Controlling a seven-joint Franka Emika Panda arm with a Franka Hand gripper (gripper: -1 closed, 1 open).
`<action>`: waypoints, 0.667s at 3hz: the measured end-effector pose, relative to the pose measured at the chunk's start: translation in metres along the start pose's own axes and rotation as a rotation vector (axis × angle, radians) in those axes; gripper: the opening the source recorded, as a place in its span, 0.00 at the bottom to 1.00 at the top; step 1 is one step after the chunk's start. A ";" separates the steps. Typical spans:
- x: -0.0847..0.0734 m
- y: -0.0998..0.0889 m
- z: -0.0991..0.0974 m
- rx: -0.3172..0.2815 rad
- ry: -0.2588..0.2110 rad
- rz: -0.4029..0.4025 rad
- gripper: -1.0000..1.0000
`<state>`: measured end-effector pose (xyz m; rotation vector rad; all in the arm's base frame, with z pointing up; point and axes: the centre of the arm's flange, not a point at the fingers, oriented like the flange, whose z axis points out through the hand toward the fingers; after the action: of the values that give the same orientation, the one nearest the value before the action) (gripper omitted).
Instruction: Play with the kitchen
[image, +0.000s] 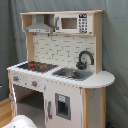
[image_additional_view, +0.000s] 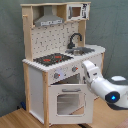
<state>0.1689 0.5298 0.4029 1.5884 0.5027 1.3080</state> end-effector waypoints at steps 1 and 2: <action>0.011 0.028 0.006 0.002 -0.013 -0.065 1.00; 0.019 0.052 0.011 0.009 -0.022 -0.113 1.00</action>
<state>0.1717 0.5179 0.4574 1.5570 0.5769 1.2030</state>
